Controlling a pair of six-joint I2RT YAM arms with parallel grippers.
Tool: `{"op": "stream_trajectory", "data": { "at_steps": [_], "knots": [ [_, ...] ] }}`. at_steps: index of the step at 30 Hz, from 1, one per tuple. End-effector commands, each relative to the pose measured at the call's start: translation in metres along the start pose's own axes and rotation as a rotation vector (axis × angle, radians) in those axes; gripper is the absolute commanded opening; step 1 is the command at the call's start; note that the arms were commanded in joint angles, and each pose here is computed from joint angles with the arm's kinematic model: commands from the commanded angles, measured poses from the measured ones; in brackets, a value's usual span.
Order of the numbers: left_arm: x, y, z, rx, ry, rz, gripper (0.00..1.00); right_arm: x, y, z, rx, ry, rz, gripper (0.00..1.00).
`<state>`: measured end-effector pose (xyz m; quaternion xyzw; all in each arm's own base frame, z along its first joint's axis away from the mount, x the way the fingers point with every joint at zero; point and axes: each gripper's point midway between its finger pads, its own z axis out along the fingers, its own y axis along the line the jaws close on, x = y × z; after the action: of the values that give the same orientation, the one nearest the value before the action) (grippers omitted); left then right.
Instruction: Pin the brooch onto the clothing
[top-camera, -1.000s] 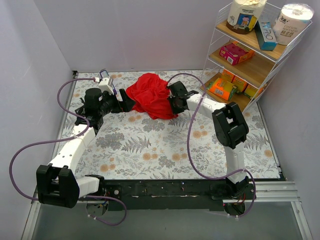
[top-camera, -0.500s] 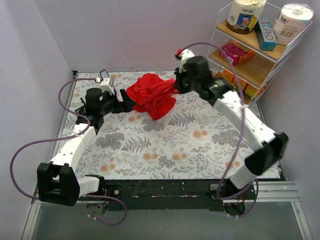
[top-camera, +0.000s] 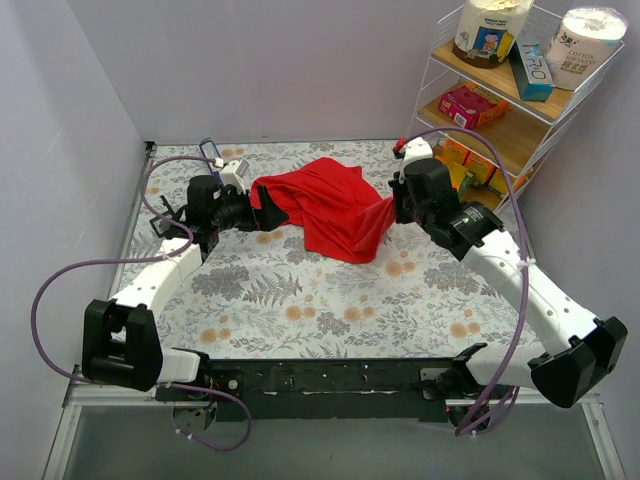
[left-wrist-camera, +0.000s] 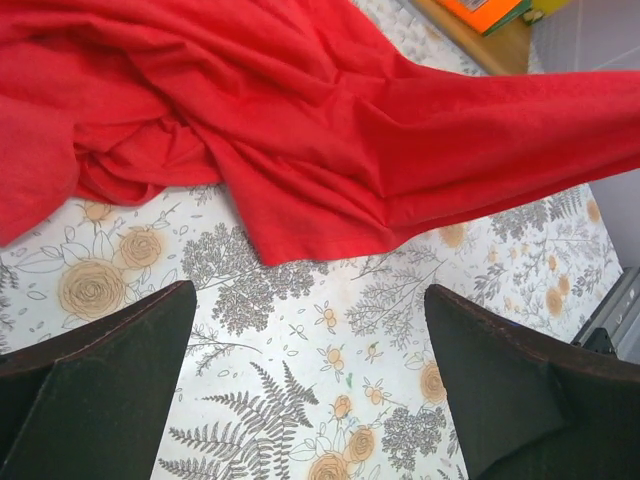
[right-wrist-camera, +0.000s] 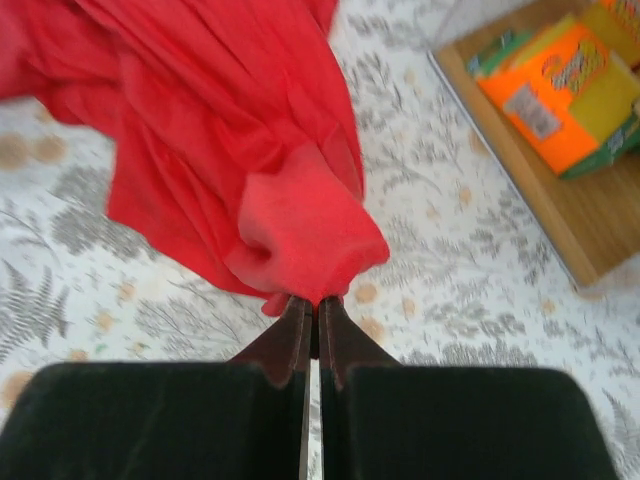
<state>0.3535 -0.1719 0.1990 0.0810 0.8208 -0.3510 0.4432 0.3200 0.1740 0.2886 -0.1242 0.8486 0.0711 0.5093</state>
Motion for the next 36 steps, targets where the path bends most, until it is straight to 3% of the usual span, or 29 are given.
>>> {"op": "stream_trajectory", "data": {
  "at_steps": [1,3,10,17,23,25,28,29,30,32,36],
  "knots": [
    [0.026,0.027,0.020,-0.103,0.107,-0.060,0.98,0.015,-0.028,-0.005,0.149,-0.007,0.039,0.01],
    [0.036,0.056,0.030,-0.234,0.137,-0.058,0.98,0.019,-0.033,-0.010,0.167,-0.022,0.058,0.01],
    [0.051,0.111,0.050,-0.457,0.197,-0.043,0.95,0.024,-0.034,-0.015,0.149,-0.080,0.098,0.01],
    [0.061,0.154,0.064,-0.620,0.253,-0.031,0.97,0.023,-0.033,-0.014,0.138,-0.074,0.069,0.01],
    [0.072,0.186,0.080,-0.715,0.307,-0.017,0.89,0.026,-0.029,-0.012,0.106,-0.077,0.061,0.01],
    [0.062,0.189,0.087,-0.721,0.288,-0.005,0.82,0.024,-0.028,-0.013,0.099,-0.075,0.051,0.01],
    [0.049,0.188,0.101,-0.691,0.261,0.009,0.48,0.017,-0.032,-0.019,0.111,-0.080,0.037,0.01],
    [0.044,0.188,0.104,-0.686,0.247,0.013,0.16,0.011,-0.034,-0.023,0.115,-0.093,0.034,0.01],
    [0.036,0.185,0.104,-0.682,0.228,0.019,0.04,0.007,-0.036,-0.026,0.120,-0.101,0.028,0.01],
    [0.012,0.177,0.100,-0.681,0.163,0.032,0.00,-0.010,-0.044,-0.040,0.144,-0.140,0.009,0.02],
    [-0.088,0.127,0.068,-0.637,-0.087,0.079,0.00,-0.052,-0.061,-0.073,0.205,-0.239,-0.032,0.05]
  ]
}}
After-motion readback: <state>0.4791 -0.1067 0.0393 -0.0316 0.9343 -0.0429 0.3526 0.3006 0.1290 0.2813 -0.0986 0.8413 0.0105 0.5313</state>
